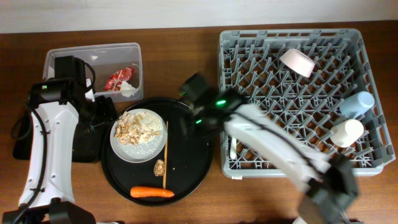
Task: Sort waste into correct bins and load items into the dishwasher rack
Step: 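Return the right gripper to the tray and grasp the wooden chopstick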
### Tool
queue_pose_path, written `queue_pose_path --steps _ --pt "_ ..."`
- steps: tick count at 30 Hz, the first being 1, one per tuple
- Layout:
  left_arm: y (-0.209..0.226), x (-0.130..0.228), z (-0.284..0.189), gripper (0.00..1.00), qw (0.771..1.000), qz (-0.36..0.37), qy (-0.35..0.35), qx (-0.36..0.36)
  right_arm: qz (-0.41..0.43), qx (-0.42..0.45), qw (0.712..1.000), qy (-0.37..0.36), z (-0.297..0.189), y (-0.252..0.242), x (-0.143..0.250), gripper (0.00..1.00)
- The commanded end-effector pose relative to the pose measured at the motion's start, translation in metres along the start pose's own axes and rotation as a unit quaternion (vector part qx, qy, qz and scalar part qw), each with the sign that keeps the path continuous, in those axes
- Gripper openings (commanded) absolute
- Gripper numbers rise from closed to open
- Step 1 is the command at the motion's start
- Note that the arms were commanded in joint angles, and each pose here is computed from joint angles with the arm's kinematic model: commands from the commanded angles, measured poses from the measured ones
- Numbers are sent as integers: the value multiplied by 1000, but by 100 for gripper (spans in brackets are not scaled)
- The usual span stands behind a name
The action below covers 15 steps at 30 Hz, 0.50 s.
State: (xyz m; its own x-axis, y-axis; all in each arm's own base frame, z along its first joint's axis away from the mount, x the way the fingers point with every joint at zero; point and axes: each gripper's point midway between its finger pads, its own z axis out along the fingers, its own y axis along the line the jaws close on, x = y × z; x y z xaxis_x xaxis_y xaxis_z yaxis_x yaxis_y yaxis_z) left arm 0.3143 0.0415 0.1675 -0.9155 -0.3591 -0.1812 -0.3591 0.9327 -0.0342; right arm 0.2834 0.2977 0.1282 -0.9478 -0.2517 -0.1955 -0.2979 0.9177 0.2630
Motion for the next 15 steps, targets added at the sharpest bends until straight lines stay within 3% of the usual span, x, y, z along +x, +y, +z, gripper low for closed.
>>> queue_pose_path --steps 1,6,15 --pt "-2 -1 -1 77 1000 -4 -2 4 47 9 998 31 47 22 14 52" --pt "-2 -1 -1 77 1000 -4 -1 4 64 45 997 26 96 34 23 53" --pt "-2 -1 -1 78 1000 -4 0 4 70 78 994 38 128 32 36 52"
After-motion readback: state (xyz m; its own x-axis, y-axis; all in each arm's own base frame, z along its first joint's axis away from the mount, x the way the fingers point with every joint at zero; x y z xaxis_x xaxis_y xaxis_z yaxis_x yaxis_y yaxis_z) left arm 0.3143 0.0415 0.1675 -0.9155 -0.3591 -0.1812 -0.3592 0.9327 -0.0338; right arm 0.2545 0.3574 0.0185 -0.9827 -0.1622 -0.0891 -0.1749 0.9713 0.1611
